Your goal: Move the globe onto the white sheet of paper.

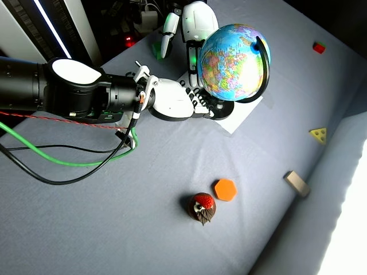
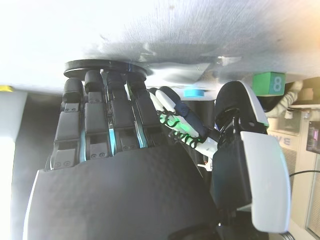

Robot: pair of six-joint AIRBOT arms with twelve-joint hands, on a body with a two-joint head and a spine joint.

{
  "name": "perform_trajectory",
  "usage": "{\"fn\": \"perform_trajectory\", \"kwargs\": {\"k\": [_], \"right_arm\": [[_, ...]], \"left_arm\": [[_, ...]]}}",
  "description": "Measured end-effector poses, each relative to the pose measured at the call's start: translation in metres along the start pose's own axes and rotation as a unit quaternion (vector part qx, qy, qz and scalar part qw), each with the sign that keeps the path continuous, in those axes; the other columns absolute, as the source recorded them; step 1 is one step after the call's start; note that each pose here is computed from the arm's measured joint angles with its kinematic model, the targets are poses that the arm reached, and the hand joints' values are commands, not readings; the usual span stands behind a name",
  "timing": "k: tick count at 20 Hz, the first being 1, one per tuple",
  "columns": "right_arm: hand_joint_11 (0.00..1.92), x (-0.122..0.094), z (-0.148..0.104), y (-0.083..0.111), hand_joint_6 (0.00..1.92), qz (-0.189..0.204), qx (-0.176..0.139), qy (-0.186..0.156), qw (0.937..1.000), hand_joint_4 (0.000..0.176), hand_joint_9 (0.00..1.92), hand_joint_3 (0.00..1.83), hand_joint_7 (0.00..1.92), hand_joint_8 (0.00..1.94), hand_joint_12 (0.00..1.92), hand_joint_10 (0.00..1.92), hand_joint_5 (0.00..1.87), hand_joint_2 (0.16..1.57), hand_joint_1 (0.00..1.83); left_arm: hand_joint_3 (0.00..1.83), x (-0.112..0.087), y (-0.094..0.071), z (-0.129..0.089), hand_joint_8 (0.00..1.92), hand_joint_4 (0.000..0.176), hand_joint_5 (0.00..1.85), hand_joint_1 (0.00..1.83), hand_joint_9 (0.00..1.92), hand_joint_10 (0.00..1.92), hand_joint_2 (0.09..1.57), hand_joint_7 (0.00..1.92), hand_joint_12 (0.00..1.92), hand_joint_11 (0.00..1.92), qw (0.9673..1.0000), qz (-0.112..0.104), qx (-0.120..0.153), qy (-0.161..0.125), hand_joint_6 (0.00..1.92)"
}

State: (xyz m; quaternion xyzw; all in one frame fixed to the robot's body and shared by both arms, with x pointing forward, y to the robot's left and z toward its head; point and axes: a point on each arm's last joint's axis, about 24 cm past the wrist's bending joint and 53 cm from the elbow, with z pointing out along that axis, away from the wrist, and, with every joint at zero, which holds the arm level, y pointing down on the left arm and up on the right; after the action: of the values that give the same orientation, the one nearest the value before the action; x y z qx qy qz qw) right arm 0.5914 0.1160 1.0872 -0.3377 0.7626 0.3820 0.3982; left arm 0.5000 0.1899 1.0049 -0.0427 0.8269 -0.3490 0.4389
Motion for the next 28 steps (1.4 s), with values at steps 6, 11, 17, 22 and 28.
{"fn": "perform_trajectory", "kwargs": {"k": [6, 11, 17, 22, 28], "right_arm": [[0.0, -0.006, -0.012, 0.009, 0.0, 0.017, -0.019, 0.005, 0.9996, 0.0, 0.17, 0.0, 0.24, 0.0, 0.19, 0.0, 0.24, 1.16, 0.0], [0.0, -0.01, -0.034, 0.009, 0.0, 0.014, -0.019, 0.002, 0.9997, 0.0, 0.17, 0.0, 0.24, 0.0, 0.18, 0.0, 0.24, 1.16, 0.0], [0.0, -0.022, -0.081, 0.005, 0.0, 0.081, 0.018, -0.035, 0.9959, 0.0, 0.17, 0.0, 0.23, 0.0, 0.2, 0.0, 0.22, 1.16, 0.0], [0.0, -0.016, -0.137, -0.018, 0.0, 0.119, 0.132, -0.1, 0.979, 0.0, 0.2, 0.0, 0.24, 0.0, 0.43, 0.01, 0.23, 1.16, 0.0], [0.0, -0.019, -0.178, -0.042, 0.02, 0.147, 0.242, -0.168, 0.9441, 0.0, 0.27, 0.0, 0.33, 0.02, 0.55, 0.02, 0.31, 1.16, 0.0]], "left_arm": [[0.0, 0.001, 0.004, -0.002, 0.0, 0.0, 0.08, 0.0, 0.03, 0.0, 1.25, 0.05, 0.0, 0.0, 0.9999, -0.006, -0.009, 0.0, 0.0], [0.0, 0.004, 0.006, -0.009, 0.0, 0.0, 0.08, 0.0, 0.03, 0.0, 1.25, 0.05, 0.0, 0.0, 0.9995, -0.021, -0.023, 0.004, 0.0], [0.0, -0.002, 0.008, -0.019, 0.0, 0.0, 0.08, 0.0, 0.03, 0.0, 1.25, 0.06, 0.0, 0.0, 0.992, -0.078, -0.099, -0.002, 0.0], [0.0, 0.008, -0.012, -0.021, 0.0, 0.0, 0.08, 0.0, 0.02, 0.0, 1.25, 0.06, 0.0, 0.0, 0.9841, -0.108, -0.139, 0.021, 0.0], [0.0, 0.018, -0.035, -0.025, 0.01, 0.0, 0.1, 0.0, 0.05, 0.01, 1.25, 0.08, 0.0, 0.0, 0.9732, -0.139, -0.18, 0.033, 0.01]]}}
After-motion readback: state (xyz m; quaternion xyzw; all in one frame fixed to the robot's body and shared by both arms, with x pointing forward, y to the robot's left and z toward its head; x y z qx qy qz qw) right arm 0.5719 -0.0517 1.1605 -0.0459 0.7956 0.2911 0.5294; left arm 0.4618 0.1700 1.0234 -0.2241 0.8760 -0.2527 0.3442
